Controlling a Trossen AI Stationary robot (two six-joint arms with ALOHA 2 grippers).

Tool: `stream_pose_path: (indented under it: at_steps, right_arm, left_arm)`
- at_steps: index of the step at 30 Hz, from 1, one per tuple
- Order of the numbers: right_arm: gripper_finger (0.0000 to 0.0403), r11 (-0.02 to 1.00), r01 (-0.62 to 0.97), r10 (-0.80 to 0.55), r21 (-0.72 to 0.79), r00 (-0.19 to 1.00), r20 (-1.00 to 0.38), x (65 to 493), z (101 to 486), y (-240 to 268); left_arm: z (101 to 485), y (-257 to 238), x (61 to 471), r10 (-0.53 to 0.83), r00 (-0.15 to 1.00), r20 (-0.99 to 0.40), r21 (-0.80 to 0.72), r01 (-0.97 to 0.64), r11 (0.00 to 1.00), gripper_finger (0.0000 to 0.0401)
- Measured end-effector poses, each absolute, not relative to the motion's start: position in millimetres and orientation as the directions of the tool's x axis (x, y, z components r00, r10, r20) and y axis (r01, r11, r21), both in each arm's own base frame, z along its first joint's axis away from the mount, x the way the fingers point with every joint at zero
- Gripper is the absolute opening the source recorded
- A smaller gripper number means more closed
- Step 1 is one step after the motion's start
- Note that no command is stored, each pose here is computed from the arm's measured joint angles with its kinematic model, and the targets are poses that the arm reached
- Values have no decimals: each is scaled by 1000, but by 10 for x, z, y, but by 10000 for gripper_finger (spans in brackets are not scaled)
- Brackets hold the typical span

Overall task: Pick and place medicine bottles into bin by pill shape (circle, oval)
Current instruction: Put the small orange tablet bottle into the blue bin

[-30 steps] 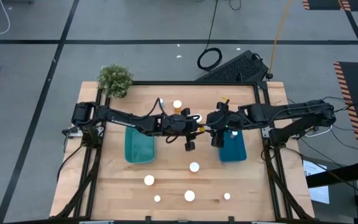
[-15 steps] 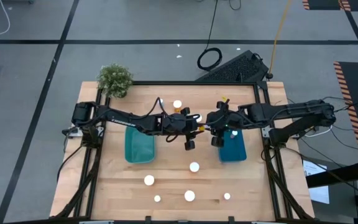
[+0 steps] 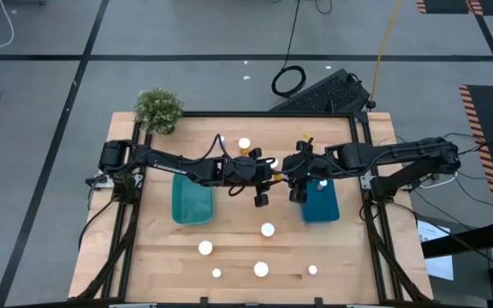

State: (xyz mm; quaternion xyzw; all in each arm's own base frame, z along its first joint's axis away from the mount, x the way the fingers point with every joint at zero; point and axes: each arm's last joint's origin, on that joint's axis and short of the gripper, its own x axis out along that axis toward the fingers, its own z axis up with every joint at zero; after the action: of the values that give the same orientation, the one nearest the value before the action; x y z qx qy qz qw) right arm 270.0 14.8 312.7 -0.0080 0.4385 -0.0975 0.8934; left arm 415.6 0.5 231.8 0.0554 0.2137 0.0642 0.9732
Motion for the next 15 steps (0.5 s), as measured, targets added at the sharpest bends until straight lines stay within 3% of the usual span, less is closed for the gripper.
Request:
stream_pose_path:
  at_steps: [8,11,15]
  right_arm:
    - [108,981,166,-182,-102,593,-784,2696,3125,148]
    - [110,981,165,-179,-99,593,-785,2696,3125,148]
    - [125,985,155,-155,-78,591,-792,2690,3121,155]
  left_arm:
    - [2321,2,4158,148,902,-406,131,-103,986,113]
    - [2315,-15,4155,144,900,-412,132,-98,986,119]
    - [2280,-40,4138,140,883,-448,156,-77,985,161]
